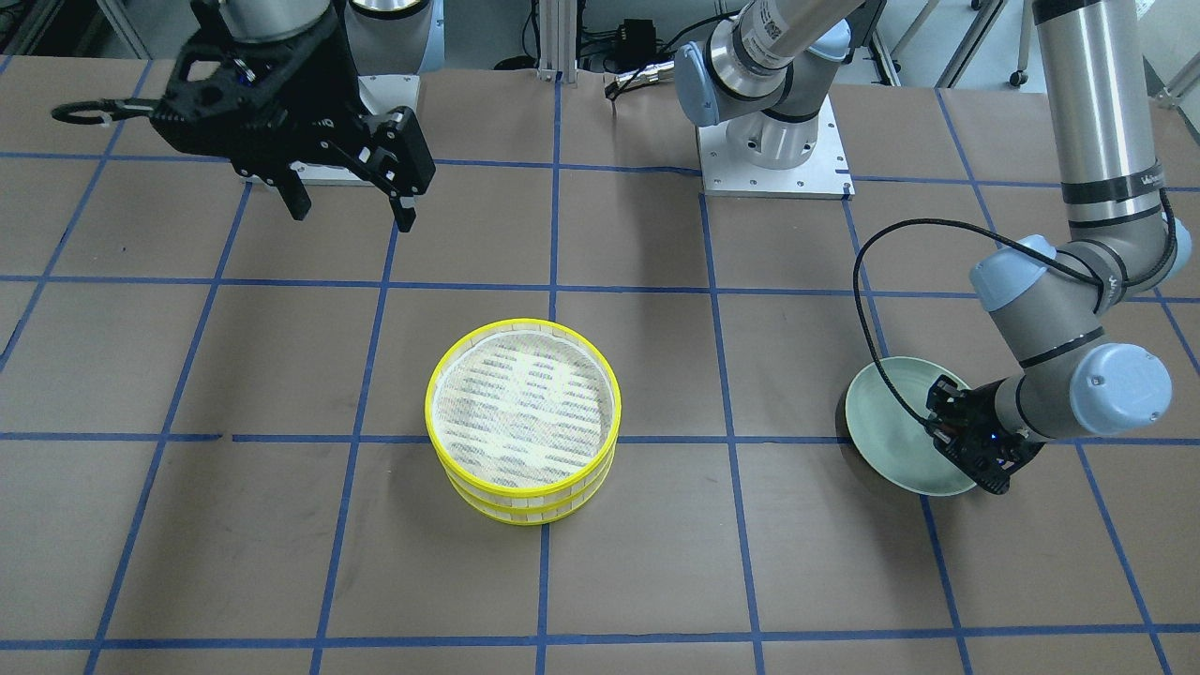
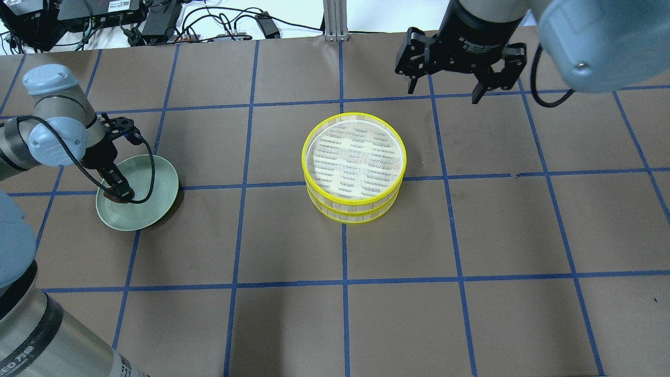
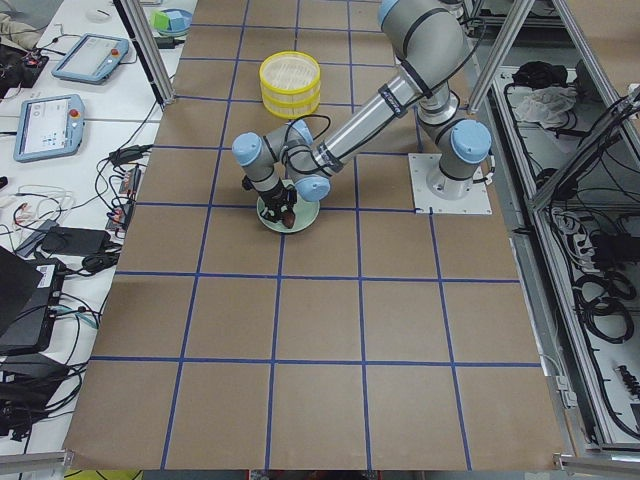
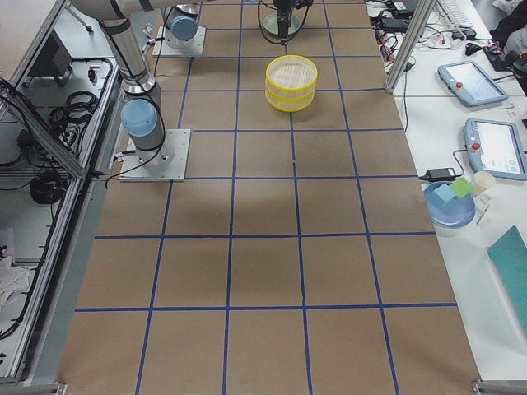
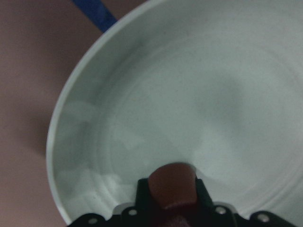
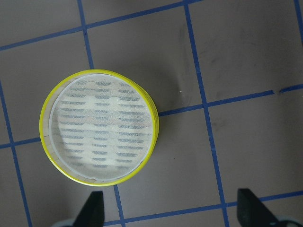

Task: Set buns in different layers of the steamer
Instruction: 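Carry the brown bun into the top tier with the left gripper and release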

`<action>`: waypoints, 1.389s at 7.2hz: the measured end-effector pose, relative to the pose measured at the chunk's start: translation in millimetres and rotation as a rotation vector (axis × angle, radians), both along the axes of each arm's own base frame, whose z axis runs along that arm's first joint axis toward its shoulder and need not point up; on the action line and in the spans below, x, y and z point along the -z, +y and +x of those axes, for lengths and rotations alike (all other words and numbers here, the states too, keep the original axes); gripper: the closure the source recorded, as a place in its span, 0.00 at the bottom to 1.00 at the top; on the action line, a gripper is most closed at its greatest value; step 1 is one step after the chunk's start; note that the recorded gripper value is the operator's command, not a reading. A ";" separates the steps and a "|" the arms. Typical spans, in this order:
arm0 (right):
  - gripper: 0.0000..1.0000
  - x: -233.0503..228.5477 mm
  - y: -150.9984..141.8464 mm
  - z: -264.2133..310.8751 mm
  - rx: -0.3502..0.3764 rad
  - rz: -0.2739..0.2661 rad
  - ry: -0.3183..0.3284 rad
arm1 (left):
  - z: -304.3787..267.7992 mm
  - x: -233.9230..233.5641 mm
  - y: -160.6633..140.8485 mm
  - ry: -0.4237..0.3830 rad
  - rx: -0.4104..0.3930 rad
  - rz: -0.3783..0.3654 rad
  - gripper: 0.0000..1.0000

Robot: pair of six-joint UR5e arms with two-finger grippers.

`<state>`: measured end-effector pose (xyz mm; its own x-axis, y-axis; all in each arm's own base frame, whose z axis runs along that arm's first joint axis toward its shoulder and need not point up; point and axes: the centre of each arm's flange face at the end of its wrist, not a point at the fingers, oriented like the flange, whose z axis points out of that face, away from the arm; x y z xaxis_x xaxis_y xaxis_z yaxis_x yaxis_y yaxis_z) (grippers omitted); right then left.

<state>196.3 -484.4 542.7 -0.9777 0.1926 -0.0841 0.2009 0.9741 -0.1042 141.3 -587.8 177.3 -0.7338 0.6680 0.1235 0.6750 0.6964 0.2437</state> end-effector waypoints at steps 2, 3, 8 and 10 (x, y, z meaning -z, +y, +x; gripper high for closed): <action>0.00 -11.1 11.9 -13.1 -0.001 0.063 0.011 | -13.1 -11.6 -4.9 0.039 0.010 -0.035 1.00; 0.00 -11.2 14.7 -15.6 -0.026 0.090 0.022 | -31.4 -25.1 -8.8 0.053 0.016 -0.066 1.00; 0.00 -11.8 11.5 -16.2 -0.147 0.057 0.031 | -227.3 -125.4 -14.2 0.101 -0.113 -0.284 1.00; 0.00 -12.2 12.1 -16.4 -0.148 0.055 0.033 | -296.7 -152.5 -0.6 0.182 -0.241 -0.325 1.00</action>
